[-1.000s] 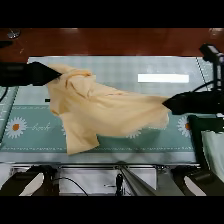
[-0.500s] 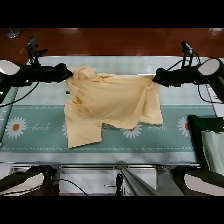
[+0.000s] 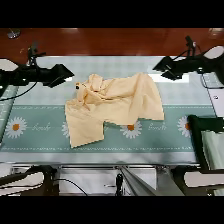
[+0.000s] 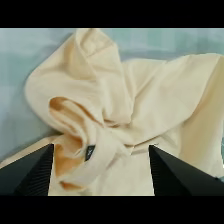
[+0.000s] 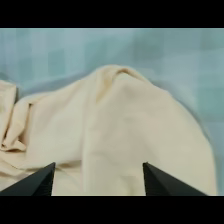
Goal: Fold the shirts.
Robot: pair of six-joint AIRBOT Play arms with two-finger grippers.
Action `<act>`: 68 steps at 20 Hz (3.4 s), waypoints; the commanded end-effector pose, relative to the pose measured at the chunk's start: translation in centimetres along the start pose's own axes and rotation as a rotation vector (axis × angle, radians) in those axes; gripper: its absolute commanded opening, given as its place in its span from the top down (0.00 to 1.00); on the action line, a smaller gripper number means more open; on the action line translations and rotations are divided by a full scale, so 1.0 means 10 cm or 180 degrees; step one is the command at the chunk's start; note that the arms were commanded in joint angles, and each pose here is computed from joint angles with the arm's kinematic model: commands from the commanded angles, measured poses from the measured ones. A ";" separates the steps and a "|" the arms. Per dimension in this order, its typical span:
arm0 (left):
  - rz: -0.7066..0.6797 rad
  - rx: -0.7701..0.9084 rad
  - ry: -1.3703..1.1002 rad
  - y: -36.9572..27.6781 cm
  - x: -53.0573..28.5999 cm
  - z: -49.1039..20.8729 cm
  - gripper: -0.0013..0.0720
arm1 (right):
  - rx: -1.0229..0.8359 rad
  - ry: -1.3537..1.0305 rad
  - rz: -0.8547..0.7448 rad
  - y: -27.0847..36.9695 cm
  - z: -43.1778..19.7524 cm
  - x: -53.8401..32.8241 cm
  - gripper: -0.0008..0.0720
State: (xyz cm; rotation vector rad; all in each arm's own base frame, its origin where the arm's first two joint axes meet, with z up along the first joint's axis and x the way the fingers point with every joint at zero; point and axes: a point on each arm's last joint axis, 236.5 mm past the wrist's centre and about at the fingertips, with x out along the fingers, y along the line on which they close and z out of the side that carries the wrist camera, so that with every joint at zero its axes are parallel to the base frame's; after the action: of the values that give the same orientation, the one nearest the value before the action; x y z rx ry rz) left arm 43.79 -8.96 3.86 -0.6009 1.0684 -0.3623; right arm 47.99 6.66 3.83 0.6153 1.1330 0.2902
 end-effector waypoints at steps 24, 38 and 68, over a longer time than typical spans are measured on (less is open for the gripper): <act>0.0059 -0.0908 0.0636 0.83 0.38 -1.27 0.03 | 0.0984 -0.0273 0.0333 -0.77 -1.87 -0.66 0.13; 0.0176 -0.0708 0.0795 0.80 0.42 -1.17 0.03 | 0.0970 -0.0239 0.0324 -0.77 -1.90 -0.65 0.13; 0.0024 -0.0424 0.1223 0.45 0.66 -1.35 0.94 | 0.1128 0.0679 -0.0150 -0.94 -1.86 0.41 0.14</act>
State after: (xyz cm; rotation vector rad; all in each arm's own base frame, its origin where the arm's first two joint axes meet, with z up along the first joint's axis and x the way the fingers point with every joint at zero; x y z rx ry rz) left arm 34.69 -12.83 -8.25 -0.6609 1.4674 -0.4091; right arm 30.41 5.43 -9.12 0.9001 1.3859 0.0927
